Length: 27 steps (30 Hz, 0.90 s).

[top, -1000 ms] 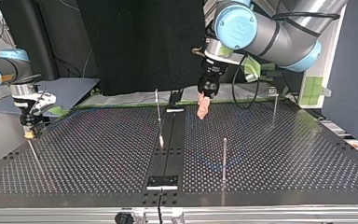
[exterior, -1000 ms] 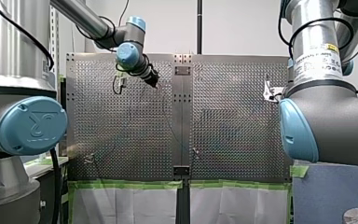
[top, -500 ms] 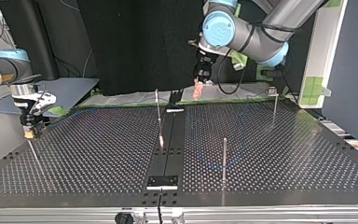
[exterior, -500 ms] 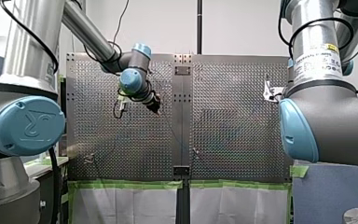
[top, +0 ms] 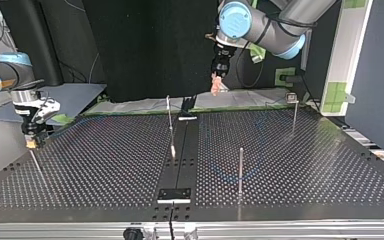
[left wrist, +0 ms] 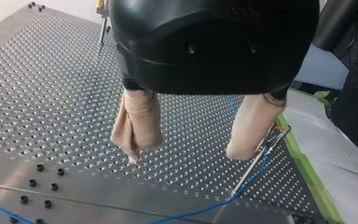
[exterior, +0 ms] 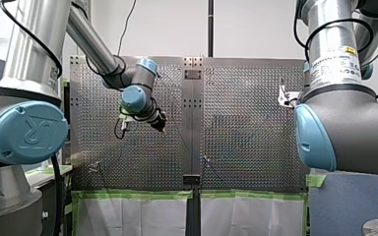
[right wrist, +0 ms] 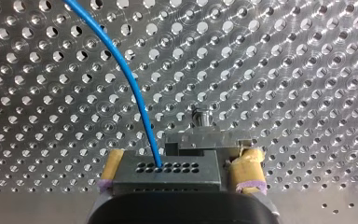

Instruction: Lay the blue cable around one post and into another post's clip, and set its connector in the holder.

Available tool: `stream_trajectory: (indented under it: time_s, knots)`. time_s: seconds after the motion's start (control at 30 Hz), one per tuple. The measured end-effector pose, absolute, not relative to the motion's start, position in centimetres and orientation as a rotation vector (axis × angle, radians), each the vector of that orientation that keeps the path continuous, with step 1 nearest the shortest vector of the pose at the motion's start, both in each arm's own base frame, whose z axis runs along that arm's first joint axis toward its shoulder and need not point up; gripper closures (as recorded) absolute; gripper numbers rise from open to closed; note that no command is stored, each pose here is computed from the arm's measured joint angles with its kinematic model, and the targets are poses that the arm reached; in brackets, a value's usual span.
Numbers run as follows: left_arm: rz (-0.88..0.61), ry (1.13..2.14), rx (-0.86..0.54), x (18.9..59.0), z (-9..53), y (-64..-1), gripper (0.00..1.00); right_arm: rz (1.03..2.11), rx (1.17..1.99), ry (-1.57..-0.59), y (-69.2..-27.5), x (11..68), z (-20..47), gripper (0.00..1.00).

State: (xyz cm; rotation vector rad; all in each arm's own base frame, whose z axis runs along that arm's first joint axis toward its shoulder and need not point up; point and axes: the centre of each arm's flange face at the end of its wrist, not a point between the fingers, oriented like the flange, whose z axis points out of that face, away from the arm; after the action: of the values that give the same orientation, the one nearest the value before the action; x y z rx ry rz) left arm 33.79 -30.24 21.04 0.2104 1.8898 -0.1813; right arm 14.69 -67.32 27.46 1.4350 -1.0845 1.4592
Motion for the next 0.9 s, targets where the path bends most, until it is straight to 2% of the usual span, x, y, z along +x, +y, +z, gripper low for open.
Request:
stream_trajectory:
  time_s: [0.9]
  knots:
    - [-0.159,1.886,0.232,27.7,14.3,-26.9,0.00,1.459,1.435,-1.084,-67.3,14.7,27.5,0.00]
